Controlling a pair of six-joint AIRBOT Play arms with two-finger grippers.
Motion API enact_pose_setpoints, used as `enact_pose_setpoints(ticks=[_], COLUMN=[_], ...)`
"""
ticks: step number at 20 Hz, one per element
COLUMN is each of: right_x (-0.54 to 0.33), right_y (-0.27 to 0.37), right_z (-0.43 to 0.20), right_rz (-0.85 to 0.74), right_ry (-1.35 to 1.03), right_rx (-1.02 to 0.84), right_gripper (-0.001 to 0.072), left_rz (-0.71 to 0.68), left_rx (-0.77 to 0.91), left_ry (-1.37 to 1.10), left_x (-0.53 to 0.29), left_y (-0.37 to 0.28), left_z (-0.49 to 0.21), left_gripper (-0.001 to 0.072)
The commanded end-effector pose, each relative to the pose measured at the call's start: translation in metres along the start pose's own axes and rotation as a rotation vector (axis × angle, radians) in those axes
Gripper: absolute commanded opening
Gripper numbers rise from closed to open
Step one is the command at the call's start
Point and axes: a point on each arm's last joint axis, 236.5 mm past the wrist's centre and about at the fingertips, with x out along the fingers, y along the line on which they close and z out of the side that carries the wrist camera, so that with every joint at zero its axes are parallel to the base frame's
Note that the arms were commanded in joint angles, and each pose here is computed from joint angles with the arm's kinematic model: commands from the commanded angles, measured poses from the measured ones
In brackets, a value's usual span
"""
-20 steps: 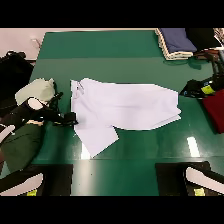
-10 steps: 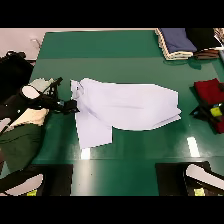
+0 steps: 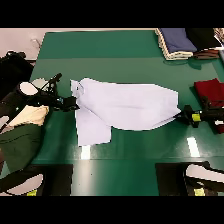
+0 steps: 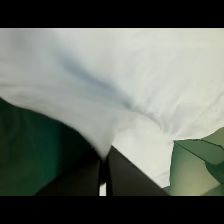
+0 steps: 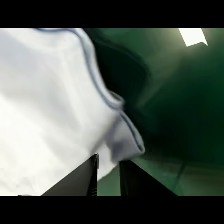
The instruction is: Fold the shirts.
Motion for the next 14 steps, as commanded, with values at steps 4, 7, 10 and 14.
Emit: enact_pose_setpoints(ticks=[4, 7, 10, 14], right_x=[-0.008, -0.072, -0.182, -0.346], right_y=[0.009, 0.058, 0.154, 0.271], right_z=[-0.009, 0.002, 0.011, -0.043], right_rz=[-0.118, -0.114, -0.065, -0.039], right_ry=[0.036, -0.117, -0.448, -0.922], right_rx=[-0.194, -0.352, -0.578, -0.861], right_gripper=[0.0017, 0.0017, 0.0017, 0.0016], left_rz=[-0.009, -0.049, -0.122, -0.166], left_rx=[0.021, 0.126, 0.320, 0.578], left_ry=[0.013, -0.184, -0.506, -1.000], left_x=[-0.009, -0.073, -0.199, -0.411], left_y=[-0.008, -0.055, -0.139, -0.246], left_z=[-0.004, 0.034, 0.067, 0.040], left_gripper=[0.0024, 0.0023, 0.0023, 0.0023])
